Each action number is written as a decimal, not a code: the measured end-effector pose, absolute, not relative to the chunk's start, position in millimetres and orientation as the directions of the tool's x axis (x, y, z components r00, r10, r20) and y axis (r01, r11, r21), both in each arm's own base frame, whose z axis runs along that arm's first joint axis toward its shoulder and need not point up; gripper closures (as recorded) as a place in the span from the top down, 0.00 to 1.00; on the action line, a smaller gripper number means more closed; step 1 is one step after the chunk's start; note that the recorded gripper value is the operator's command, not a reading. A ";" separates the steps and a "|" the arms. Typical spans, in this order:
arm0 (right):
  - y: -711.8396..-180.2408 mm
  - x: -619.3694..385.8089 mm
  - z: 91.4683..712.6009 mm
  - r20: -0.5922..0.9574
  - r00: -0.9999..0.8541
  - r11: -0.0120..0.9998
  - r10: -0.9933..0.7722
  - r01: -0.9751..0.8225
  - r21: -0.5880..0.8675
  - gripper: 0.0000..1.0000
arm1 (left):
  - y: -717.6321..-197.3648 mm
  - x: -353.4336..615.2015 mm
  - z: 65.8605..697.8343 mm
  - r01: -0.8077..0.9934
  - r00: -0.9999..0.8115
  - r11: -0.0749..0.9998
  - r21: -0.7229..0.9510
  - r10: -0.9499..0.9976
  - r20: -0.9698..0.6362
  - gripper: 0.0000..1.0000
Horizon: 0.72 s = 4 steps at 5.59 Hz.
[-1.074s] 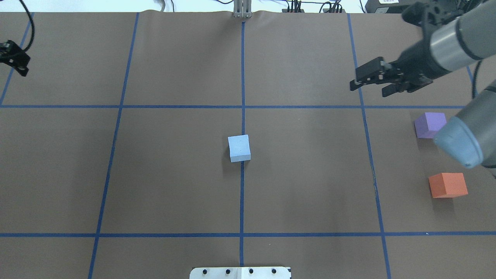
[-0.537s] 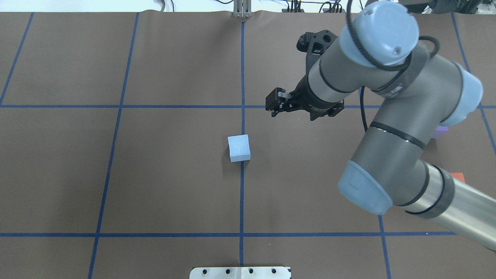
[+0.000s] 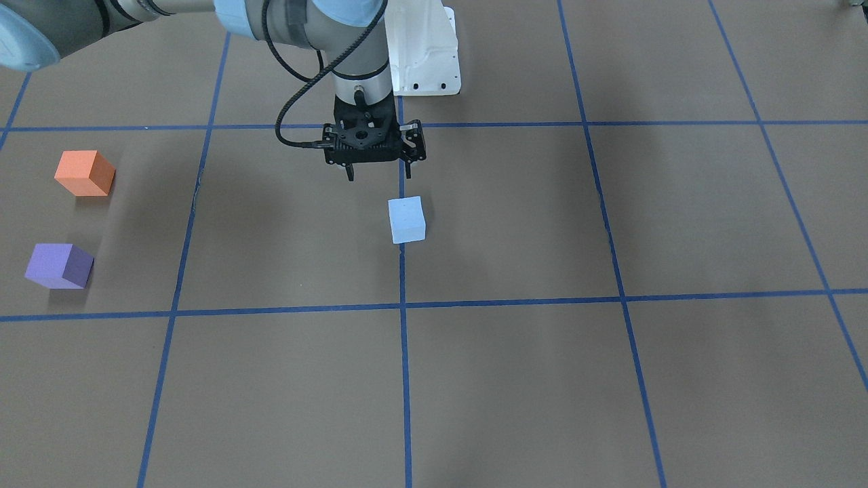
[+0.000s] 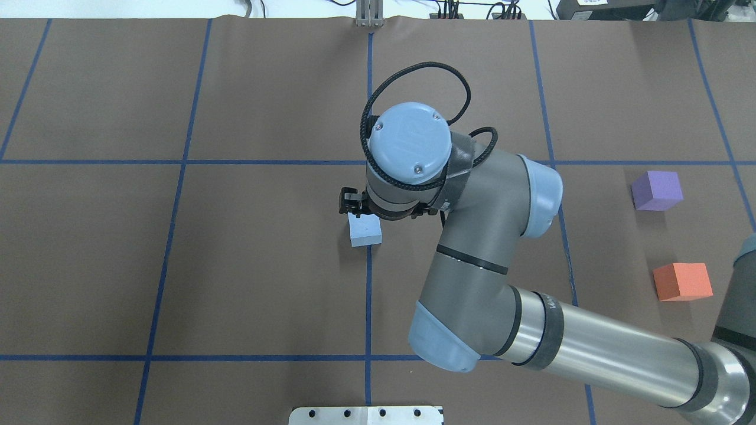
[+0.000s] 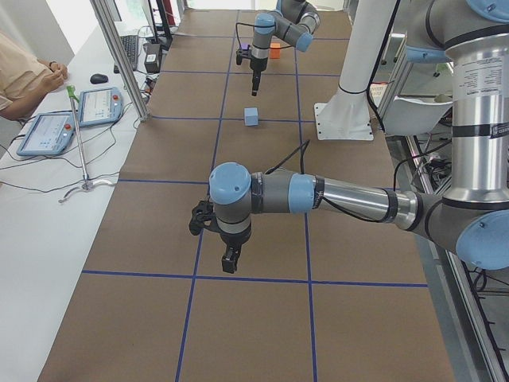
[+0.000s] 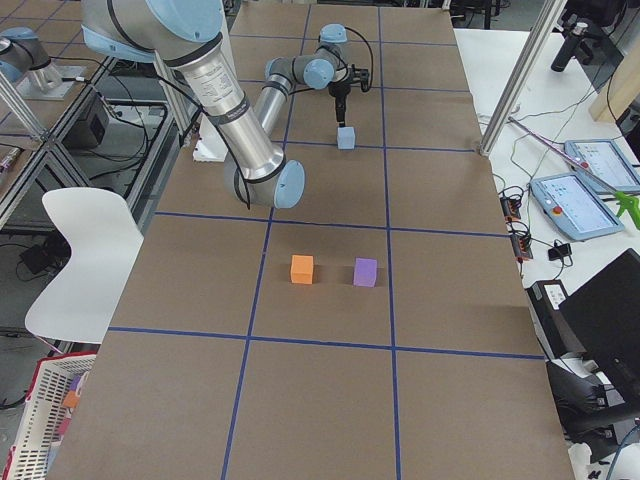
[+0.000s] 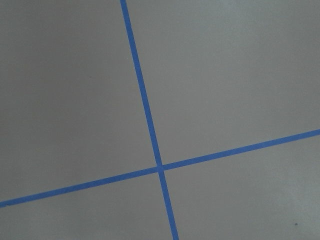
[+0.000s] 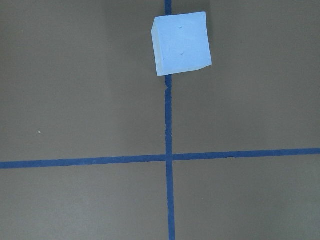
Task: Place blue block between orange and purple blocks
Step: 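Close the right gripper on the light blue cube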
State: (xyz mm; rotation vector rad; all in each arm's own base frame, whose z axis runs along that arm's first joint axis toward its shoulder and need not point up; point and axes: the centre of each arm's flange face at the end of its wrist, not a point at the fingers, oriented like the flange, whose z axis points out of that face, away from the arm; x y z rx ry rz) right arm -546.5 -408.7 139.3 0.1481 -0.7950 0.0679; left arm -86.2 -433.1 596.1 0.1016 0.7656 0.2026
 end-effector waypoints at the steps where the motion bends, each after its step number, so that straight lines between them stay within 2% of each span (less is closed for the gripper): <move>1: -409.3 -577.2 145.4 0.691 0.723 0.985 -0.007 -0.114 0.130 1.00 | -428.9 -86.8 600.9 -0.144 0.700 0.976 0.164 0.218 -0.681 1.00; 4: -418.1 -632.9 174.6 0.690 0.722 0.979 -0.039 -0.110 0.171 1.00 | -421.7 -86.3 605.2 -0.145 0.697 0.977 0.159 0.215 -0.684 1.00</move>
